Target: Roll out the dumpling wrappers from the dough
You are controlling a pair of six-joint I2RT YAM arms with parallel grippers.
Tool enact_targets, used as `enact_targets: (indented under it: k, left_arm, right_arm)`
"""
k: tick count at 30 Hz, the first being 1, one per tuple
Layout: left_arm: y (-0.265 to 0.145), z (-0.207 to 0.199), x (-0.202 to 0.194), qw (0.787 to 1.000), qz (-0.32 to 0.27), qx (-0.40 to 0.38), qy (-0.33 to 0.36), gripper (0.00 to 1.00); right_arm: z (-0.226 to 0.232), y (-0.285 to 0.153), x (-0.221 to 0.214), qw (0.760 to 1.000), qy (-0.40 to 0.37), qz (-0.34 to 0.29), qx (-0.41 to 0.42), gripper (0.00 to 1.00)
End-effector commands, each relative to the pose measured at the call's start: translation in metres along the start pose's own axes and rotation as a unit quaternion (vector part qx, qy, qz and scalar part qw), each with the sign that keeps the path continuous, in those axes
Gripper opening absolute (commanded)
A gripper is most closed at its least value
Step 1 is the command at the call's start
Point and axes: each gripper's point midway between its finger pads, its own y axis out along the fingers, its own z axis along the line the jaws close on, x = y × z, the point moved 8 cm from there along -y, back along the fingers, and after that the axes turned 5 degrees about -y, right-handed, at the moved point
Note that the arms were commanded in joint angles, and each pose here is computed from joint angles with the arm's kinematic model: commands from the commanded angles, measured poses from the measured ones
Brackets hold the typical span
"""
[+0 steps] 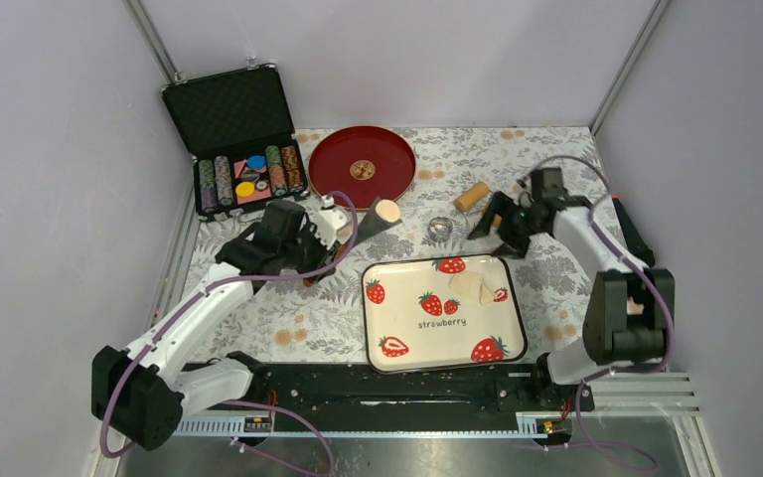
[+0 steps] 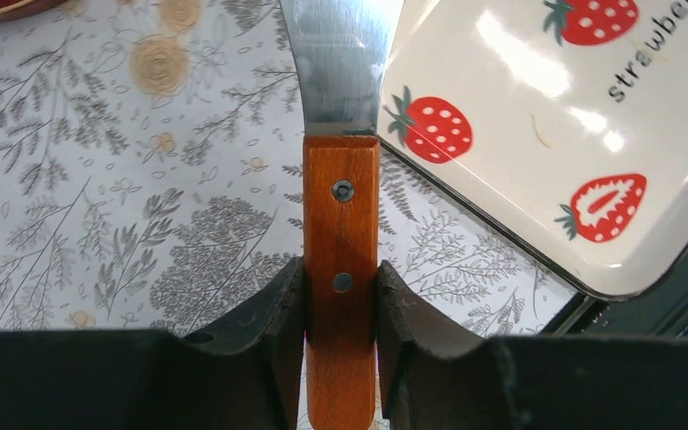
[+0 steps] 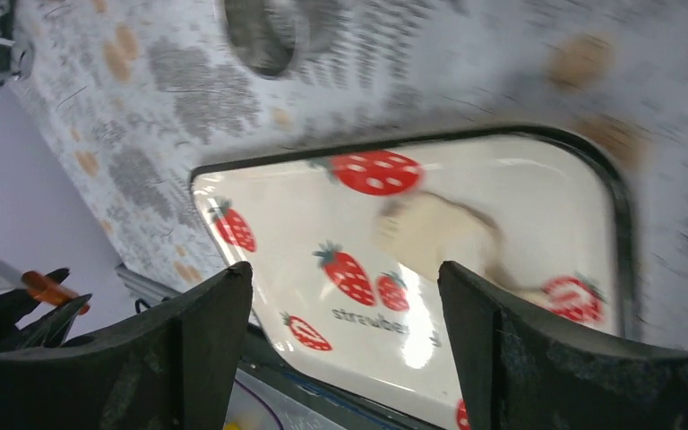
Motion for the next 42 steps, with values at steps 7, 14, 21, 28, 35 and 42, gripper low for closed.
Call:
enact_targets:
  k: [7, 14, 21, 28, 35, 42]
  left_arm:
    - [-0.020, 0.036, 0.034, 0.990, -0.085, 0.089, -0.072, 0.00]
    - [-0.024, 0.038, 0.038, 0.987, -0.114, 0.078, -0.077, 0.00]
    - [-0.017, 0.037, 0.032, 0.988, -0.112, 0.057, -0.085, 0.00]
    - [-0.017, 0.037, 0.028, 0.988, -0.115, 0.056, -0.083, 0.00]
    - [-0.020, 0.037, 0.023, 0.990, -0.106, 0.060, -0.077, 0.00]
    - [-0.026, 0.037, 0.021, 0.991, -0.098, 0.064, -0.069, 0.00]
  right_arm:
    - [0.139, 0.070, 0.050, 0.994, -0.057, 0.057, 0.072, 0.75]
    - [0.198, 0.139, 0.086, 0.992, 0.000, 0.067, 0.109, 0.64]
    - [0.219, 0.201, 0.099, 0.987, 0.077, 0.057, 0.126, 0.39]
    - [0.219, 0.222, 0.085, 0.997, 0.038, 0.066, 0.022, 0.13]
    - [0.201, 0.224, 0.070, 0.995, 0.022, 0.098, -0.016, 0.09]
    - [0.186, 0.214, 0.056, 0.989, -0.002, 0.142, -0.043, 0.08]
